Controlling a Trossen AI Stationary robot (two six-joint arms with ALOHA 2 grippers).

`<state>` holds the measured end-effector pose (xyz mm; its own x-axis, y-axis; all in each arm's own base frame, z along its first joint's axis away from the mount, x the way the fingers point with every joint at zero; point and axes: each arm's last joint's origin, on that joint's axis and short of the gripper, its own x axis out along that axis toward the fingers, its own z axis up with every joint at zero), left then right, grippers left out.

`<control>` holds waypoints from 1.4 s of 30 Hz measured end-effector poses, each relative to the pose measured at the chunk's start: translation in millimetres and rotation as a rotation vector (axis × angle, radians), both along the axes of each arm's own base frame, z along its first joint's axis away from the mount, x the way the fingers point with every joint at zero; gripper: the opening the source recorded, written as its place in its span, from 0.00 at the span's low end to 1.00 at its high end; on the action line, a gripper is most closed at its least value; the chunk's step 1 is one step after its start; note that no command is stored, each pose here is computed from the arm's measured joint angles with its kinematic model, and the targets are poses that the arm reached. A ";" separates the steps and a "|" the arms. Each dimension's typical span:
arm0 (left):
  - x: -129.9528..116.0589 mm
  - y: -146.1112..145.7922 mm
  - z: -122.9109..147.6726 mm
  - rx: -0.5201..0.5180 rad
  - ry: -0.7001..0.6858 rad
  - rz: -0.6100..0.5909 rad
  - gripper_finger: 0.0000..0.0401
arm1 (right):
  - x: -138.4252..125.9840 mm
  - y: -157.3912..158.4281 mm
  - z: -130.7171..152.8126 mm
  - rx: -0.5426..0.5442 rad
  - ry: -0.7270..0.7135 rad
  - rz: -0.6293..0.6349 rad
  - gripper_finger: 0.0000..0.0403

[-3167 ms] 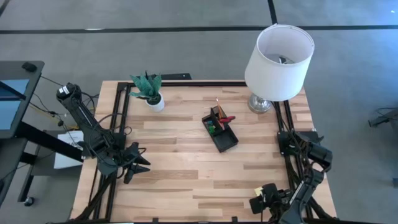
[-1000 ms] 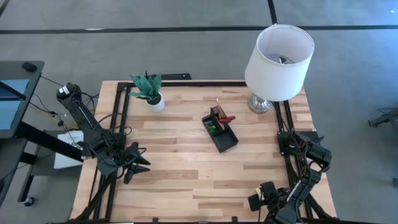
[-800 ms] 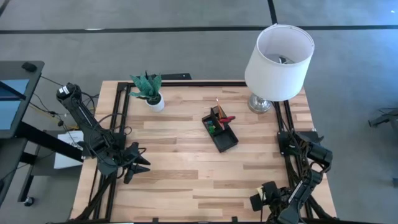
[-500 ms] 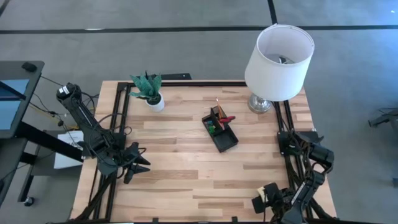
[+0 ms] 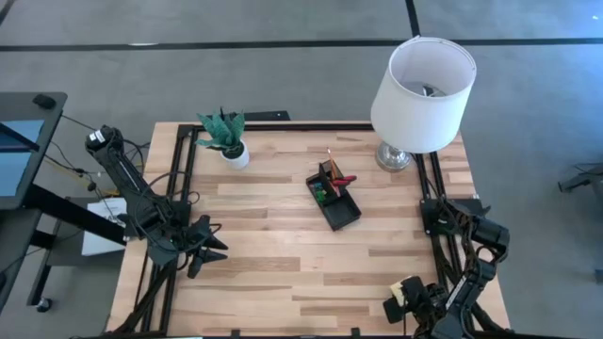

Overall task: Pick and place office supplies into organizer
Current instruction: Put the yellow sticky notes into the black desk organizer

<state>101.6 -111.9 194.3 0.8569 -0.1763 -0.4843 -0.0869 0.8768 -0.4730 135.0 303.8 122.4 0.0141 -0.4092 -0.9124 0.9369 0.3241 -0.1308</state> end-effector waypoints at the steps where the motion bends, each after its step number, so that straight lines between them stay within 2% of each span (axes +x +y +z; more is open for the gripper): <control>1: 0.0 0.0 0.0 0.000 0.000 0.000 0.34 | -1.0 0.6 -0.4 -0.001 -0.009 0.003 0.99; 6: 0.0 0.0 0.0 0.000 0.000 0.000 0.34 | -9.1 4.4 -2.0 -0.021 -0.069 0.047 0.94; 14: 0.0 0.0 0.0 0.000 0.000 0.000 0.34 | -4.9 3.0 -1.9 -0.026 -0.078 0.052 0.68; 18: 0.0 0.0 0.0 0.000 0.000 0.000 0.34 | 1.0 -2.3 -1.5 -0.050 -0.055 0.033 0.61; 30: 0.0 0.0 0.0 0.000 0.000 0.000 0.34 | 20.6 -10.3 -1.6 -0.031 -0.029 -0.002 0.47; 34: 0.0 0.0 0.0 0.000 0.000 0.000 0.34 | 23.9 -12.3 -1.6 -0.050 -0.034 0.048 0.43; 38: 0.0 0.0 0.0 0.000 0.000 0.000 0.34 | 27.8 -14.6 -1.8 -0.056 -0.057 0.015 0.40; 42: 0.0 0.0 0.1 0.000 0.000 0.000 0.34 | 35.2 -19.0 -1.7 -0.063 -0.033 0.047 0.39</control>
